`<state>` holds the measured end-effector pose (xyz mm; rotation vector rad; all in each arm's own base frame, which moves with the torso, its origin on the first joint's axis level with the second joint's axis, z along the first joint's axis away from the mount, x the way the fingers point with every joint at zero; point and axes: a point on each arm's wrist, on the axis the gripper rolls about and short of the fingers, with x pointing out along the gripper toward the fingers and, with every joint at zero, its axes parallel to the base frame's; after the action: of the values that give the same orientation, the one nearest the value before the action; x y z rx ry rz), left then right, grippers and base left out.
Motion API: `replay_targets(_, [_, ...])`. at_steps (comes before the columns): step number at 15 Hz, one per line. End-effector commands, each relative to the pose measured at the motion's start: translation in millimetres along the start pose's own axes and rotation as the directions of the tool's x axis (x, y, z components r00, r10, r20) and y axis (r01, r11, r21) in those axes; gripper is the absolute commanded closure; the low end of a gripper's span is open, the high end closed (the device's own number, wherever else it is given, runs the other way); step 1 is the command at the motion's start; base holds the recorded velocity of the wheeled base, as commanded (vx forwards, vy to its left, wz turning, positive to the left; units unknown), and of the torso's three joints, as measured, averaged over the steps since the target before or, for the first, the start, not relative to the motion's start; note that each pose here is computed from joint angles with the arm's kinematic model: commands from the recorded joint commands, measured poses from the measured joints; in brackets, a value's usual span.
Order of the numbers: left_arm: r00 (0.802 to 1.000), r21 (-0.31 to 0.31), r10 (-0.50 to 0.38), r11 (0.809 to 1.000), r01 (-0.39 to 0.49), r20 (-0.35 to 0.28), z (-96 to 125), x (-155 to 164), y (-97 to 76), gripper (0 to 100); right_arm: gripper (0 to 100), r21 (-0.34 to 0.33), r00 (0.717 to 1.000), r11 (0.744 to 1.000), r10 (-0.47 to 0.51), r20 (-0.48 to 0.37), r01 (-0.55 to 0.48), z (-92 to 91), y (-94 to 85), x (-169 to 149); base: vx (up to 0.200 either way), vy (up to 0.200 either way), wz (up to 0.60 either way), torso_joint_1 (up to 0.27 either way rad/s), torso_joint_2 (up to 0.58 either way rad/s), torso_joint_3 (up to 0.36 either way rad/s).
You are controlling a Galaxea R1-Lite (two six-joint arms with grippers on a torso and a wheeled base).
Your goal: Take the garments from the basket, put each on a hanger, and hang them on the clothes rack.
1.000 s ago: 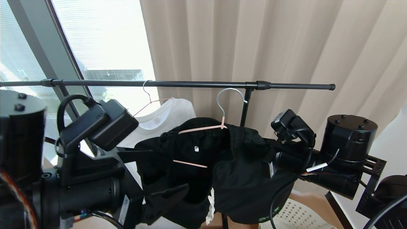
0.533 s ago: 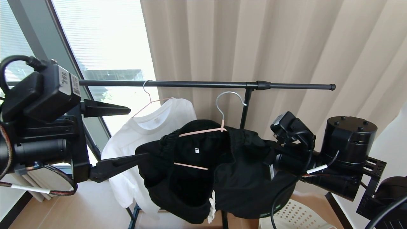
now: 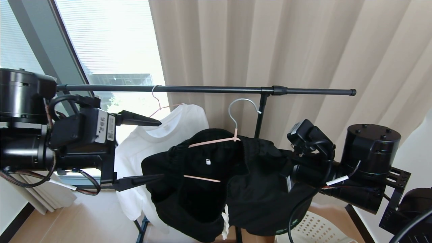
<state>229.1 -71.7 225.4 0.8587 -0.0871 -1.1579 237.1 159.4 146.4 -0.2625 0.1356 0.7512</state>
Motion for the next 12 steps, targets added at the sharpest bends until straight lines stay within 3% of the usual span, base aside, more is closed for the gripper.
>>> replay_targets(1, [0.998, -0.034, -0.051, 0.998, 0.050, -0.035, -19.0, 21.6, 1.4, 0, 100, -0.001, 1.000, 1.000, 0.005, -0.001, -0.005, -0.5, 0.3, -0.8, 0.000, 0.000, 0.00, 0.000, 0.00, 0.000])
replay_targets(3, [0.996, -0.047, -0.075, 0.996, 0.072, -0.051, -23.6, 30.9, -0.7, 0, 100, -0.001, 1.000, 1.000, 0.013, 0.004, -0.013, 0.3, 0.6, -2.3, 0.000, 0.000, 0.00, 0.000, 0.00, 0.000])
replay_targets(5, [0.991, -0.045, -0.064, 0.997, 0.059, -0.122, -25.0, 36.7, -2.2, 0, 100, -0.002, 0.999, 0.999, 0.033, 0.013, -0.033, 1.5, 1.0, -3.7, 0.000, 0.000, 0.00, 0.000, 0.00, 0.000])
replay_targets(10, [0.985, -0.056, -0.070, 0.997, 0.062, -0.158, -29.5, 46.3, -1.2, 0, 100, -0.002, 0.999, 0.999, 0.049, 0.014, -0.049, 0.7, 1.8, -5.4, 0.000, 0.000, 0.00, 0.000, 0.00, 0.000])
replay_targets(12, [0.987, -0.100, -0.068, 0.994, 0.054, -0.147, -25.2, 51.7, 2.7, 0, 100, -0.011, 0.997, 0.997, 0.075, 0.023, -0.074, 1.2, 2.8, -8.5, 0.000, 0.000, 0.00, 0.000, 0.00, 0.000])
